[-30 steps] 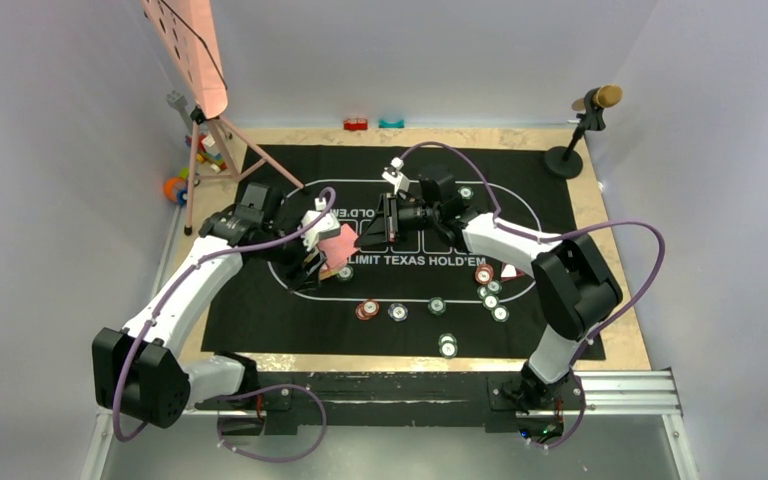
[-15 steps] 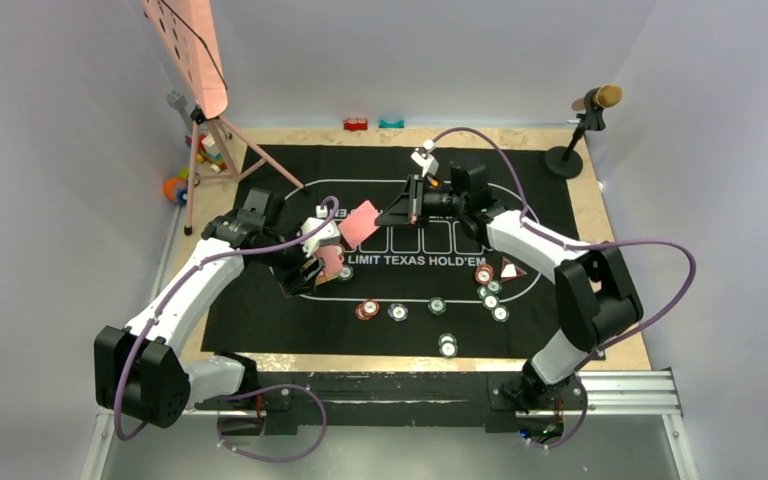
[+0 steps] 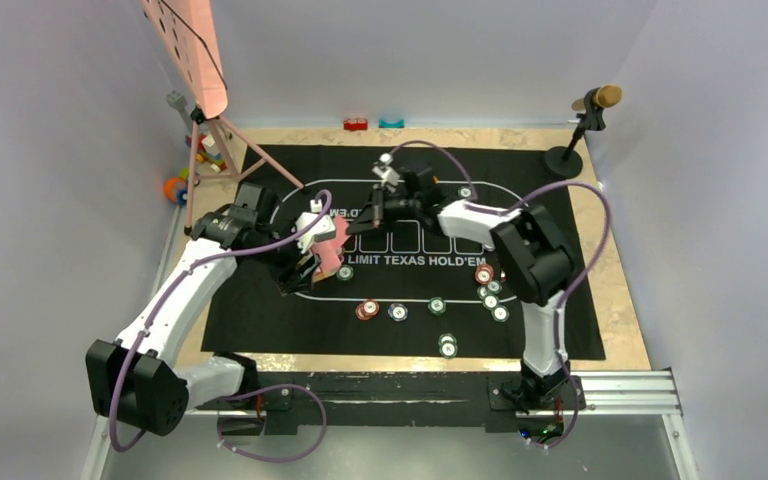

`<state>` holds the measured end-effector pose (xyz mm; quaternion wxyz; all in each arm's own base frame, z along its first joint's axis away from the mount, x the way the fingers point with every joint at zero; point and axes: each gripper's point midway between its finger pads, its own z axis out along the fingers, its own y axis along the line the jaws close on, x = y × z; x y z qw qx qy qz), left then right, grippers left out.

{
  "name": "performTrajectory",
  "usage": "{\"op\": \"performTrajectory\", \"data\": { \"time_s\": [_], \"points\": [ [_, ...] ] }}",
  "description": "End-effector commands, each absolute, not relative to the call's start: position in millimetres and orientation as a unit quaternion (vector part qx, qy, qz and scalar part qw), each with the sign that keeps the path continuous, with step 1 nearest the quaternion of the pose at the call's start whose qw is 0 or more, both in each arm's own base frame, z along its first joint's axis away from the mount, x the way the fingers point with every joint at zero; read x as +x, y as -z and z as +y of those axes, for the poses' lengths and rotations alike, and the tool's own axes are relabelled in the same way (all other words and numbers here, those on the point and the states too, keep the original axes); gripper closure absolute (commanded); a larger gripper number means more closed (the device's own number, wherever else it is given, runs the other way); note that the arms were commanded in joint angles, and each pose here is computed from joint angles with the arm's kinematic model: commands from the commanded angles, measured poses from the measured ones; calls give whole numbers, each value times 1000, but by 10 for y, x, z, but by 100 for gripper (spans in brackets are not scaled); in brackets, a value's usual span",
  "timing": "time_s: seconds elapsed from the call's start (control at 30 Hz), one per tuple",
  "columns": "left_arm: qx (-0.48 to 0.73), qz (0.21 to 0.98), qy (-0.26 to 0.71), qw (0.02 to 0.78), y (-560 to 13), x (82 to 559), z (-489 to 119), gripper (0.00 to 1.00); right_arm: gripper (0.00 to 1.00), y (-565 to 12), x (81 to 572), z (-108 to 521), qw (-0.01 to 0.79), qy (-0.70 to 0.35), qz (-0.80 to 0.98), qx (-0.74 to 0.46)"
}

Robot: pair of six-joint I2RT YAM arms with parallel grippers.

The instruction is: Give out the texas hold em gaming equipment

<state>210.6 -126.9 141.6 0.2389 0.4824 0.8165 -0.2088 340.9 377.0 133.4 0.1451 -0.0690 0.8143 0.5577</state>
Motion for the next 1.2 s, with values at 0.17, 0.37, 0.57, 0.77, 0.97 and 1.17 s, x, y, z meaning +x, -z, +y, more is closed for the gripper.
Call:
{"op": "performTrajectory", "data": {
  "time_s": [0.17, 0.37, 0.57, 0.77, 0.97, 1.17],
  "points": [
    [476, 805, 228, 271, -1744, 2104, -1351, 64, 100, -1222, 3328, 4633, 135, -566, 804, -123],
    [474, 810, 219, 267, -1657, 2094, -1313, 67, 100, -926, 3262, 4755, 126, -545, 821, -114],
    [470, 812, 219, 269, -1656, 2116, -1320, 72, 87, -815, 3231, 4768, 131, -531, 829, -119],
    [468, 813, 215, 270, -1613, 2107, -1305, 77, 48, -1019, 3191, 4651, 157, -520, 828, -137],
    [467, 812, 213, 278, -1611, 2113, -1304, 88, 15, -1290, 3141, 4385, 205, -494, 831, -154],
    [468, 813, 213, 275, -1582, 2121, -1304, 93, 10, -1529, 3070, 3928, 239, -495, 823, -145]
  ]
}}
